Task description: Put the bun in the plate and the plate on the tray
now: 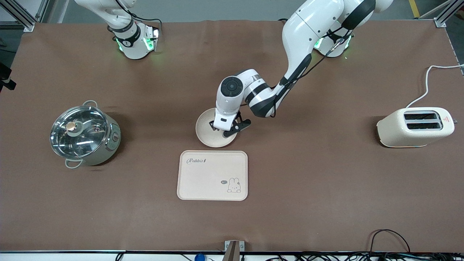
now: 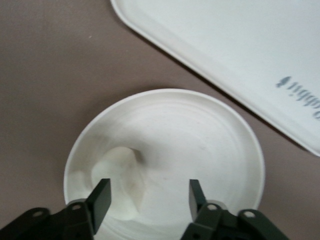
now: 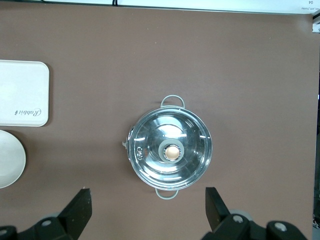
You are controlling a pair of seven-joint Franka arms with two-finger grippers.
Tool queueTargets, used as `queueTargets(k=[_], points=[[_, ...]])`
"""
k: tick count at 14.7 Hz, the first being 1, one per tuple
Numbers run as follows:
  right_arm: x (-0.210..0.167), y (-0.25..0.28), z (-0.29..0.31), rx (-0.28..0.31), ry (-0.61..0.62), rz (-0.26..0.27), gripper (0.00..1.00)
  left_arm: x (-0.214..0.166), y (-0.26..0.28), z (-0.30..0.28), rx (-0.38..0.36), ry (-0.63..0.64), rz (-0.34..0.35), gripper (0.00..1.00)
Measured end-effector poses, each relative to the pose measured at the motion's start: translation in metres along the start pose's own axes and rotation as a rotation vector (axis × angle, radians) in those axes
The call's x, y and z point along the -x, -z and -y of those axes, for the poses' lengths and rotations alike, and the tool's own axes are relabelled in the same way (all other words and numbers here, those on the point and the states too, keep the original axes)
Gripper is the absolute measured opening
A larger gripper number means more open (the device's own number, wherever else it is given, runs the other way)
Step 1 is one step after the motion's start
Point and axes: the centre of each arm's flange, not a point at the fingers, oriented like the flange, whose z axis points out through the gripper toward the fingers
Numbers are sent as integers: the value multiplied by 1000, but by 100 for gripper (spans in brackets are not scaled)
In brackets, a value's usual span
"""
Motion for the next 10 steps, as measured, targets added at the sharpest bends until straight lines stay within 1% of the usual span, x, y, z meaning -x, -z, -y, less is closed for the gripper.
queueTargets(k=[2, 3, 5, 6, 8, 10], points=[[0, 0, 0, 0, 0, 0, 100, -9, 23, -9, 23, 7, -18, 96], [0, 0, 0, 0, 1, 0, 100, -19, 39, -11, 29, 15, -37, 100], [0, 0, 0, 0, 1, 0, 100, -56, 84, -10, 33, 27, -91, 100], [0, 0, 0, 0, 0, 0, 100, -80, 111, -3, 19, 18, -113, 100], [0, 0, 0, -1, 0, 0, 100, -132, 174, 21, -24, -26, -150, 100], [0, 0, 0, -1, 0, -1, 100, -187, 239, 57, -61, -109, -183, 100]])
